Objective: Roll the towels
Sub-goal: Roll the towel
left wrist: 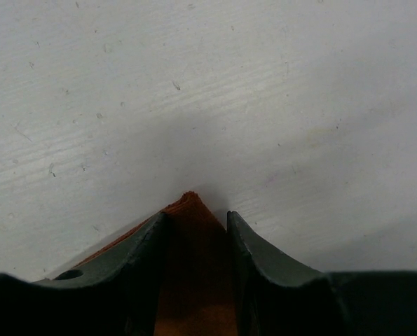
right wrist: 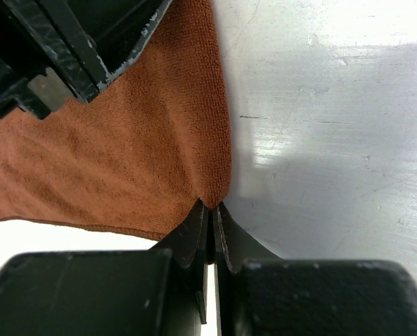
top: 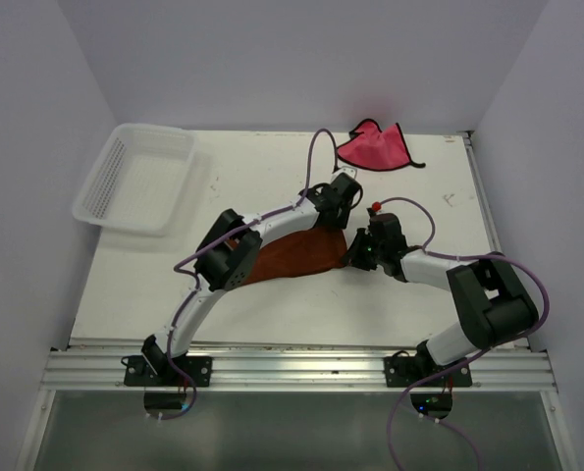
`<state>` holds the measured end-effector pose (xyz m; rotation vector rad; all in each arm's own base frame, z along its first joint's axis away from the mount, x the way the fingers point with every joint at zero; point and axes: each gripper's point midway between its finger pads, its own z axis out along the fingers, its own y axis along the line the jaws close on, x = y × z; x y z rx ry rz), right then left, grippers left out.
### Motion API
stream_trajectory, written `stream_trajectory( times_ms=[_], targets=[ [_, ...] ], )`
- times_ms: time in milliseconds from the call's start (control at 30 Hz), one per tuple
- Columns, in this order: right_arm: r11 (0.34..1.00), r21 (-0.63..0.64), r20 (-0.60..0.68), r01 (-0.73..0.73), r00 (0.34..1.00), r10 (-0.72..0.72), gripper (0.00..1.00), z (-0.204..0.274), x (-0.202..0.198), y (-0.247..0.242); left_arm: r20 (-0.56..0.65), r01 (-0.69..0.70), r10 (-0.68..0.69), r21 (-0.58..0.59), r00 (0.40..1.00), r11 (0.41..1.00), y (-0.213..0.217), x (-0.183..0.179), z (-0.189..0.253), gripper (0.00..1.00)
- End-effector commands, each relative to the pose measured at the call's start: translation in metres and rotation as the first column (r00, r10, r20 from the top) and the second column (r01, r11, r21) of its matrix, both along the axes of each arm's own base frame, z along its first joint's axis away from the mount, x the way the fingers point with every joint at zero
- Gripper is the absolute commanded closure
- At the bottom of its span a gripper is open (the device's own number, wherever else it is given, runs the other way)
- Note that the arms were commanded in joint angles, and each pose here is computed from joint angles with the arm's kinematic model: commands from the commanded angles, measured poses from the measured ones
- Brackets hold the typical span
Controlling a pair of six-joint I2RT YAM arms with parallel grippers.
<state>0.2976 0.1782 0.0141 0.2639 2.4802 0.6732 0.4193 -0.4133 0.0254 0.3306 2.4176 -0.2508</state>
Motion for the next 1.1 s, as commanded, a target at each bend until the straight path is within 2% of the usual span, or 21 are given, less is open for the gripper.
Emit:
stream_trajectory(
  times_ms=[0,133,267,367,533,700,1067],
  targets=[
    [0.989,-0.147,-0.115,0.001,0.993,-0.018,1.00,-0.031,-0.028,-0.029,-0.029,-0.016,0.017,0.017,0.999,1.000,-0.001,-0.004,-0.013,0.57],
    [0.984,-0.180,-0.110,-0.004,0.994,-0.016,1.00,-0.030,-0.029,-0.033,-0.029,-0.018,0.019,0.029,0.999,0.999,0.002,-0.004,-0.016,0.62],
    [0.971,-0.239,-0.098,-0.015,0.995,-0.009,1.00,-0.028,-0.029,-0.037,-0.019,-0.028,0.029,0.045,0.999,0.999,0.004,-0.002,-0.014,0.76],
    [0.955,-0.296,-0.079,-0.037,0.997,0.014,1.00,-0.024,-0.030,-0.036,-0.006,-0.038,0.039,0.044,0.999,0.998,0.006,0.000,-0.008,0.80],
    [0.914,-0.401,-0.037,-0.060,0.998,0.050,1.00,-0.017,-0.034,-0.034,0.079,-0.059,0.056,0.033,0.995,0.998,0.007,0.014,0.017,0.80],
    [0.859,-0.509,0.042,-0.042,0.996,0.074,1.00,-0.002,-0.033,-0.037,0.173,-0.074,0.080,-0.043,0.982,0.996,0.006,0.025,0.054,0.82],
    [0.753,-0.656,0.108,-0.043,0.983,0.150,1.00,0.018,-0.036,-0.032,0.204,-0.080,0.122,-0.205,0.971,0.975,0.011,0.035,0.083,0.87]
  ],
)
